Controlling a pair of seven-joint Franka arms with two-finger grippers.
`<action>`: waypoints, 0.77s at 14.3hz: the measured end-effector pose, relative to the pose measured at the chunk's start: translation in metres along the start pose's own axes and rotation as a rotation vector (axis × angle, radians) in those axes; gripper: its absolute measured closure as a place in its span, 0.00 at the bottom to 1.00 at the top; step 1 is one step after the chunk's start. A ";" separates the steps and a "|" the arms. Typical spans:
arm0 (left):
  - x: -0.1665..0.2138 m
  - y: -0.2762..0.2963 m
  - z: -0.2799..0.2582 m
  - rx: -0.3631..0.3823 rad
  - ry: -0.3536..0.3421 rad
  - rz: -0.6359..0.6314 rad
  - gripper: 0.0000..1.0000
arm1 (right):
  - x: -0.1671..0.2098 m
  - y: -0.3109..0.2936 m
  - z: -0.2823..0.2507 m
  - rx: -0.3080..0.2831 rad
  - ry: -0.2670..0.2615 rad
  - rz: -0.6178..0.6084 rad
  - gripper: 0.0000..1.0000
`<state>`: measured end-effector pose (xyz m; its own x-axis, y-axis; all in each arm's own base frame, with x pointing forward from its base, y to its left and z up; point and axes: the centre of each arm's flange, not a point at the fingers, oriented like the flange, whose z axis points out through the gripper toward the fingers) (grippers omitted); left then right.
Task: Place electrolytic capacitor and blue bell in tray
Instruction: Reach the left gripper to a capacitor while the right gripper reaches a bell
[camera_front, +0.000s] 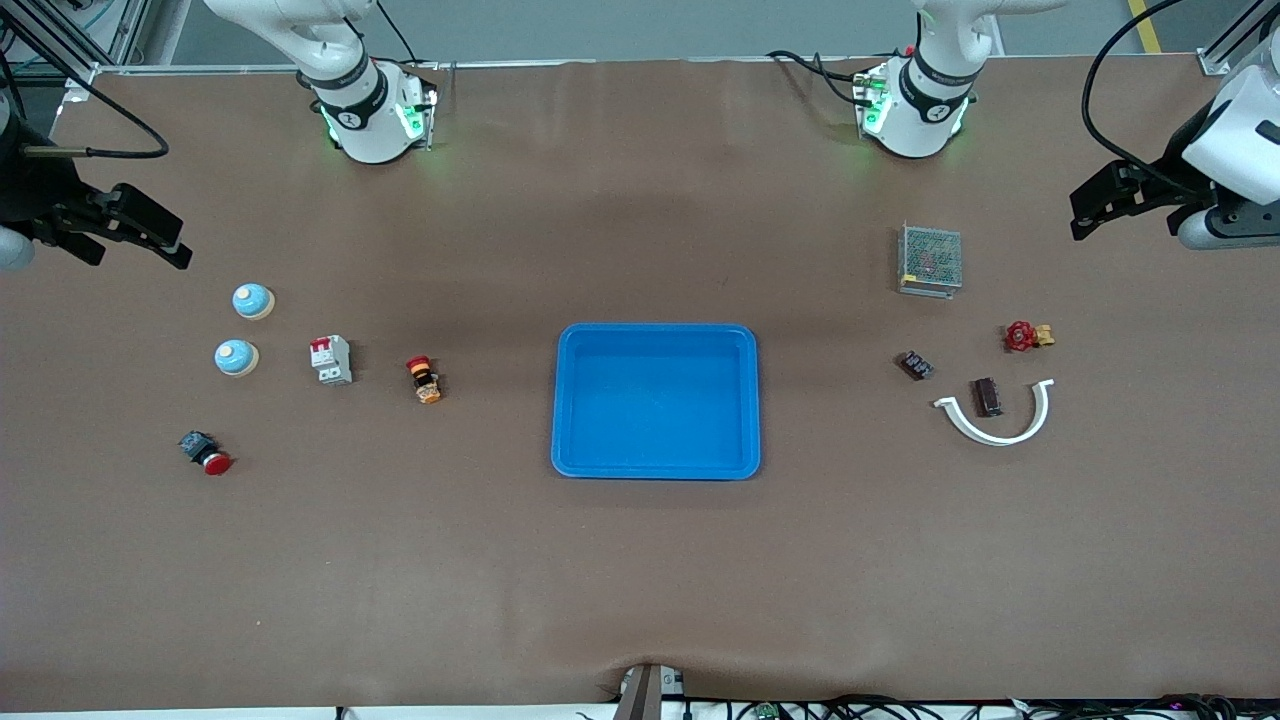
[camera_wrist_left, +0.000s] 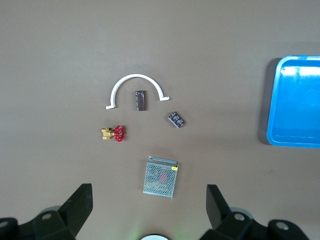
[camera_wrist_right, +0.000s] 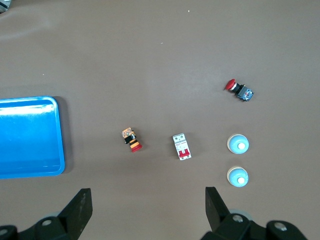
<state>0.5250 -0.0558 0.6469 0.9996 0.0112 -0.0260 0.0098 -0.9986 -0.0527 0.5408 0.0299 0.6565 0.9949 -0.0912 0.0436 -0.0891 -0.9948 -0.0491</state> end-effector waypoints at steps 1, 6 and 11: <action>0.000 0.000 0.000 0.000 0.000 0.000 0.00 | 0.000 0.002 0.000 0.000 0.000 0.003 0.00; 0.011 0.000 0.007 -0.002 -0.024 -0.001 0.00 | 0.003 0.016 -0.001 -0.001 0.005 0.030 0.00; 0.035 0.001 0.062 0.006 -0.137 -0.068 0.00 | 0.013 0.028 0.055 -0.003 -0.008 0.050 0.00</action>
<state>0.5579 -0.0536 0.5842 0.9836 0.0862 -0.1584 0.0767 -0.9949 -0.0651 0.5534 0.0039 0.6010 0.9895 -0.1405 0.0333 -0.1389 -0.9892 -0.0476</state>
